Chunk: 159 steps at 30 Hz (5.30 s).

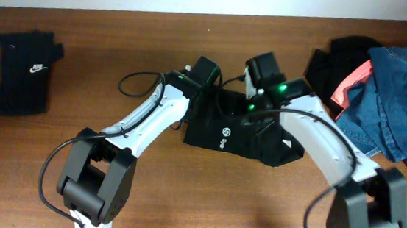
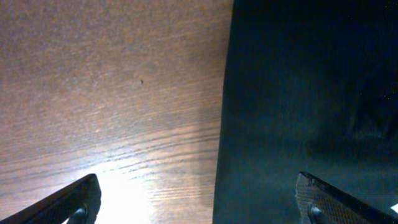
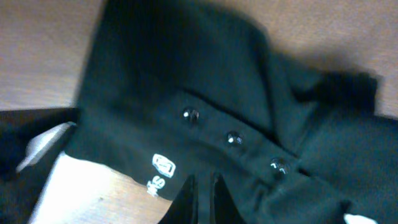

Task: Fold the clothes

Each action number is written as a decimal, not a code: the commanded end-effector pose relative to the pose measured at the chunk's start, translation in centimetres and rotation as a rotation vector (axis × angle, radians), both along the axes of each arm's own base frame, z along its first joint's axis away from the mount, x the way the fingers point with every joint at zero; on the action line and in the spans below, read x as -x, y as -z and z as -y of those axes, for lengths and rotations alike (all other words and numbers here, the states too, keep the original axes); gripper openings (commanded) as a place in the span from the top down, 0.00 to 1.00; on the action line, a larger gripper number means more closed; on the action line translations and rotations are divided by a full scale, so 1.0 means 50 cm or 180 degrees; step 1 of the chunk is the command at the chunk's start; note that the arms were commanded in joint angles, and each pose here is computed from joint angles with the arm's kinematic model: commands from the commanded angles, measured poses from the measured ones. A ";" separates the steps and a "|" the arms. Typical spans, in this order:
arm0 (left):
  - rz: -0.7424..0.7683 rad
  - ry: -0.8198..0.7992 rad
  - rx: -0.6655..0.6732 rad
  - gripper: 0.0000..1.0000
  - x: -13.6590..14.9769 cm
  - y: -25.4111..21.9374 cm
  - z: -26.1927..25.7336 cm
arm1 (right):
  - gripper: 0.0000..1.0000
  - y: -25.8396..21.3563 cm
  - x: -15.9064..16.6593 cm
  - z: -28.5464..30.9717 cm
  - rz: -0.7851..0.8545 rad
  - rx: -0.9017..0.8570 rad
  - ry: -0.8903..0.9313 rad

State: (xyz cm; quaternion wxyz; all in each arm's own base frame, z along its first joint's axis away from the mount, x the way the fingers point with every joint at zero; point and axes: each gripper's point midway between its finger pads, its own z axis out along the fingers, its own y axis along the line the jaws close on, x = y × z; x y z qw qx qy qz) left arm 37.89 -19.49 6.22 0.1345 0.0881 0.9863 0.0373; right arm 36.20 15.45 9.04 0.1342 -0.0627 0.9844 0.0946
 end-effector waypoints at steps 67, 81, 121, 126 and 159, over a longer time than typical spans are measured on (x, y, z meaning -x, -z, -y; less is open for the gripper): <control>0.0560 0.1687 0.0592 0.10 0.124 -0.075 0.359 | 0.01 -0.219 0.178 0.720 -0.0212 0.0554 0.3421; 0.0804 0.2596 0.0070 0.99 0.108 0.006 0.404 | 0.01 -0.219 0.178 0.720 -0.0212 0.0556 0.3421; 0.0690 0.1508 0.0046 0.99 -0.135 0.095 0.159 | 0.01 -0.219 0.178 0.721 -0.0211 0.0556 0.3421; 0.0578 0.1245 0.0185 0.99 -0.155 0.100 0.107 | 0.01 -0.219 0.178 0.720 -0.0212 0.0554 0.3421; 0.0518 0.1233 0.0764 0.99 -0.097 -0.048 0.137 | 0.01 -0.219 0.178 0.720 -0.0211 0.0554 0.3421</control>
